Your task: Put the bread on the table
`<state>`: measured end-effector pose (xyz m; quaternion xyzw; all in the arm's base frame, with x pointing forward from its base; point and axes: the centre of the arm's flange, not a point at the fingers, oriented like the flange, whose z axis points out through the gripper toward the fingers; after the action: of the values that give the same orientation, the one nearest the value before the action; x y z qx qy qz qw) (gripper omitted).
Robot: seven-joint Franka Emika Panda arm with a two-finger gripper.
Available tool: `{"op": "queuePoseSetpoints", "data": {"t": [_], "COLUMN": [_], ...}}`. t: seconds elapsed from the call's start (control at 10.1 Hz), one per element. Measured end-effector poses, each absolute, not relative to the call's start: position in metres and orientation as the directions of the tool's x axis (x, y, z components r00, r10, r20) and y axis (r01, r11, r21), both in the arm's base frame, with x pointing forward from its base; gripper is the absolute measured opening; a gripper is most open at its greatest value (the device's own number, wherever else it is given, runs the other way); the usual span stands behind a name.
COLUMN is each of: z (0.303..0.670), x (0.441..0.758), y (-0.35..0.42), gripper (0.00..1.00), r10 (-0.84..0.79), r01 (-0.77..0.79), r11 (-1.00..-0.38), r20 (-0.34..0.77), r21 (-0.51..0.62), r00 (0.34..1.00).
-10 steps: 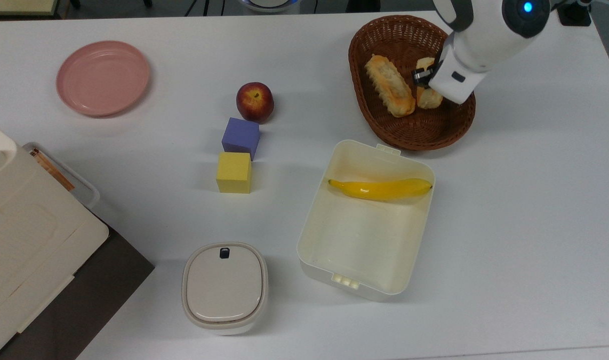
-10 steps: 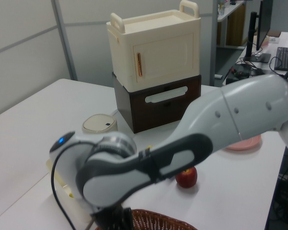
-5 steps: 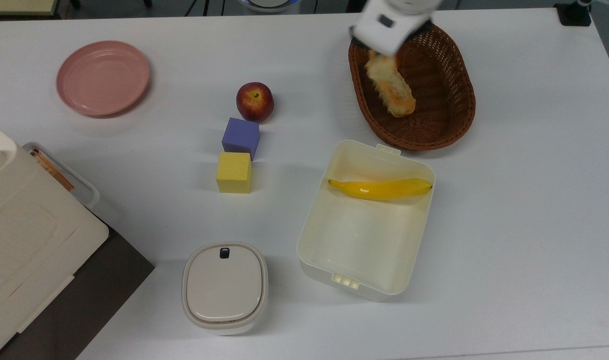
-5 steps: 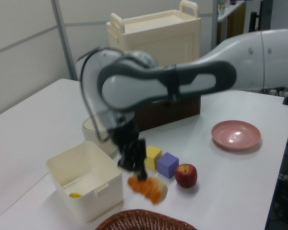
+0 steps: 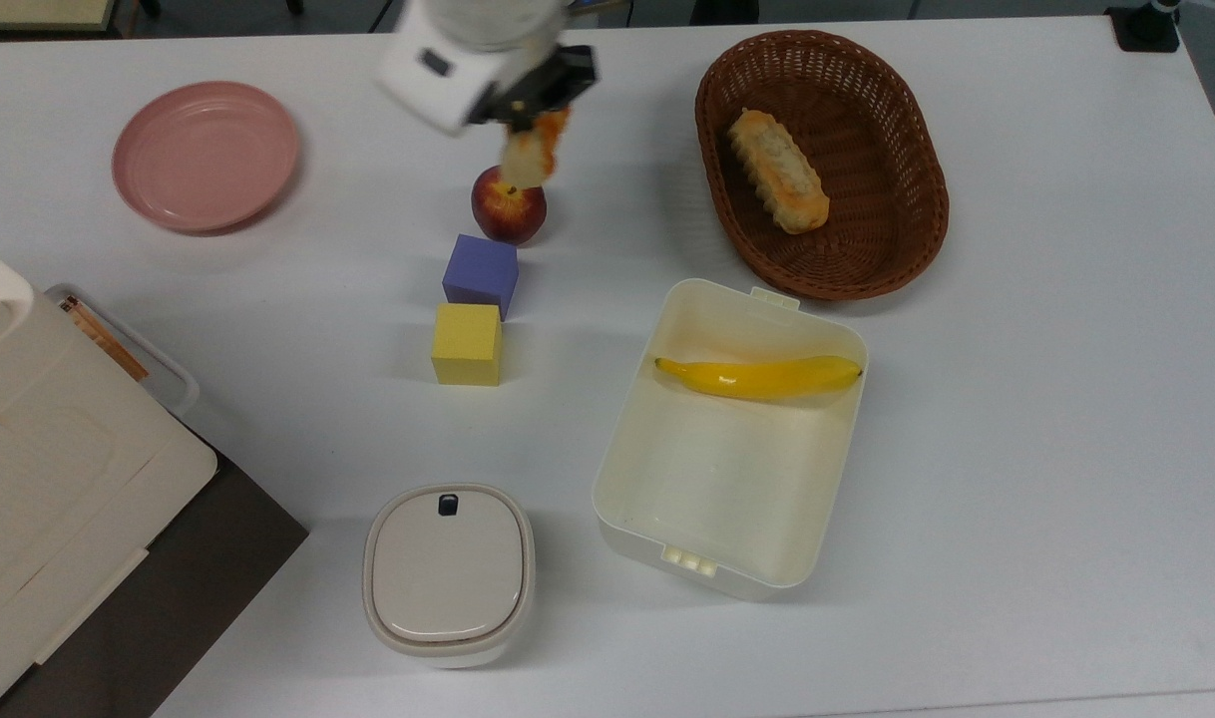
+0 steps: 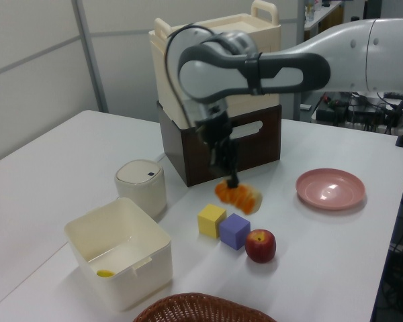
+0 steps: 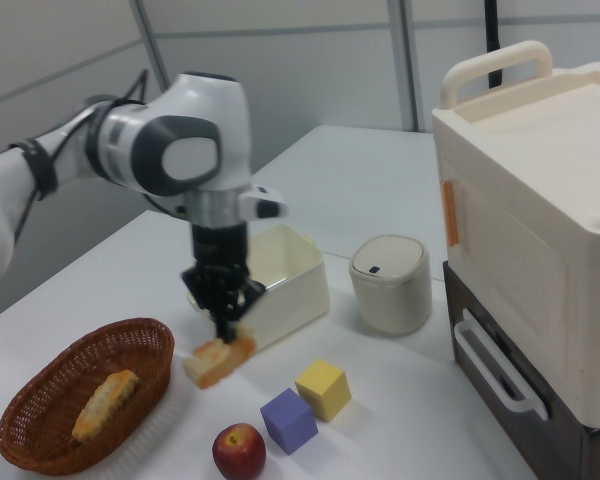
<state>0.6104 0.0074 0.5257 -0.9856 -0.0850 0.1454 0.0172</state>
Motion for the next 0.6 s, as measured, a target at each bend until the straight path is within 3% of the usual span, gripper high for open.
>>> {"op": "queuePoseSetpoints", "data": {"t": [0.3,0.5,0.6], "z": [0.525,0.526,0.526], "x": [0.605,0.601,0.6], "y": [-0.082,-0.105,-0.109], "gripper": [0.08,0.22,0.37], "r10": [0.127,0.143,0.143], "r01": [0.125,0.153,0.153], "r11": [-0.992,-0.988,-0.988], "r20": [-0.295,-0.31,-0.31], "r21": [-0.025,0.008,0.008], "r00": [0.947,0.94,0.94]}}
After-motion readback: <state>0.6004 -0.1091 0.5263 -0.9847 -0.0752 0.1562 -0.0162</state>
